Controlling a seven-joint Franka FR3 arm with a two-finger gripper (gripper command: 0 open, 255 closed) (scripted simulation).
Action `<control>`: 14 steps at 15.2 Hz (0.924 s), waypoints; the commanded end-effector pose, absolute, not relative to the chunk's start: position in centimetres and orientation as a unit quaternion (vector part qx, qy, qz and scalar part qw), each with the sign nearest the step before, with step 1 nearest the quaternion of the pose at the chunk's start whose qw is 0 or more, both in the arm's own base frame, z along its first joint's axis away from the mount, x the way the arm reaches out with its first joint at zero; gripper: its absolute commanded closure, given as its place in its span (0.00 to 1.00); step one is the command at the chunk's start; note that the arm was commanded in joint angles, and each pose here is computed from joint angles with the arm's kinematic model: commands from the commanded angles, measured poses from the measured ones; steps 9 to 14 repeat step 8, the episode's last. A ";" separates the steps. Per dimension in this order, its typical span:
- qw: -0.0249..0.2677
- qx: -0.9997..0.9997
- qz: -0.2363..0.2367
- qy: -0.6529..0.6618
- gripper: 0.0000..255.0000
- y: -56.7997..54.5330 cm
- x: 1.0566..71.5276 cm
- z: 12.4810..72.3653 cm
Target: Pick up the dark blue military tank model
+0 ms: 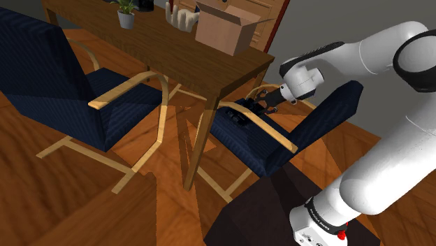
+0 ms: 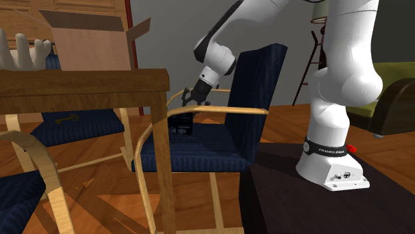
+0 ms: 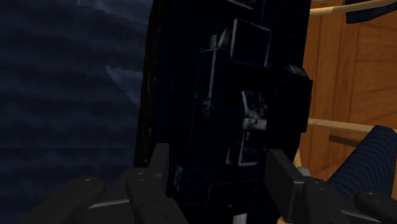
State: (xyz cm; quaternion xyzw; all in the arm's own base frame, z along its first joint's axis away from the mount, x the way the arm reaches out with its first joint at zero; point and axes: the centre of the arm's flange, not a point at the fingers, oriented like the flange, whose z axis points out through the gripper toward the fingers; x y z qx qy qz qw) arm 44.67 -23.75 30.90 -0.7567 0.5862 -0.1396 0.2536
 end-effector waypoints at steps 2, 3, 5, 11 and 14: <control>0.254 -0.757 -0.141 0.586 1.00 -23.7 44.7 32.7; 0.254 -0.757 -0.141 0.586 1.00 -23.7 44.7 33.2; 0.254 -0.757 -0.141 0.586 1.00 -23.7 44.7 34.3; 0.254 -0.757 -0.141 0.586 1.00 -23.7 44.7 34.9; 0.254 -0.757 -0.141 0.586 1.00 -23.7 44.7 34.9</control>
